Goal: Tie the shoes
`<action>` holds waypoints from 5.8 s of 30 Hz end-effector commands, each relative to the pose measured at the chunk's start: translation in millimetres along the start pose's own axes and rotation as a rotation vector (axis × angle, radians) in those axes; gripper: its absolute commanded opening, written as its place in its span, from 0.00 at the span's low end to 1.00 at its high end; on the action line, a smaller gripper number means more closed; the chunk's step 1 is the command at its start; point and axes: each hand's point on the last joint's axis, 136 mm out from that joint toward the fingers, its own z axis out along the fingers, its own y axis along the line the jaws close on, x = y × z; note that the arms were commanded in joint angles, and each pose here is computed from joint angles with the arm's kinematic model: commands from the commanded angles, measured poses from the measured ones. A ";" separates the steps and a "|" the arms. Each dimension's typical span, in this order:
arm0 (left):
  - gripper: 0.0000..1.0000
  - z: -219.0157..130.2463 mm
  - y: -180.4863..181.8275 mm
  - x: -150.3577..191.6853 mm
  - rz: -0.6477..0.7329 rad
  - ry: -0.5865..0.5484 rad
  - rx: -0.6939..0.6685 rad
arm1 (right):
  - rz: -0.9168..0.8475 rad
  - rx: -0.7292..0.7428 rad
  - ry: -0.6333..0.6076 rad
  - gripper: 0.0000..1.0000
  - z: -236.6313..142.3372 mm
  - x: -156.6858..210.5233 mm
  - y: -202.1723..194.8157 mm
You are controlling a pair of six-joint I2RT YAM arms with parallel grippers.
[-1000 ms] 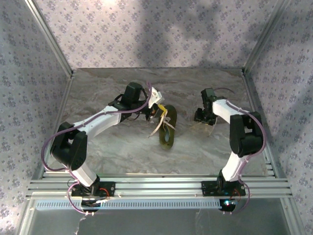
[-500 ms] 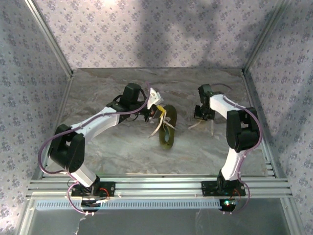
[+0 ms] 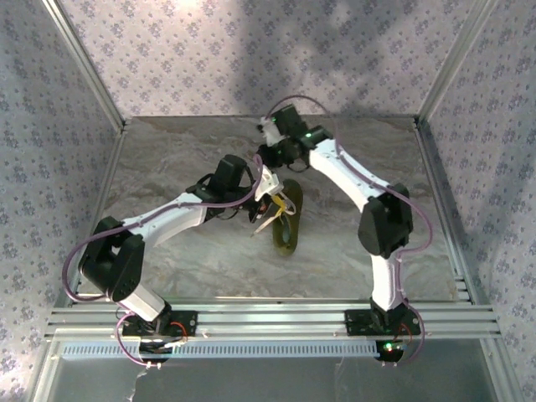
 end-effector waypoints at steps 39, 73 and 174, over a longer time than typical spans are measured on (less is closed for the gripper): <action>0.00 -9.9 47.9 -35.3 -0.330 -0.033 -0.025 | -0.574 0.009 -0.453 0.62 -78.3 105.2 -19.6; 0.37 -53.8 67.0 -20.1 -0.109 -0.052 -0.158 | -0.559 -0.004 -0.397 0.00 -50.9 83.1 -11.5; 0.00 124.4 -95.5 -17.8 0.405 0.102 -0.005 | -0.278 -0.183 -0.085 0.00 -18.5 91.9 -13.1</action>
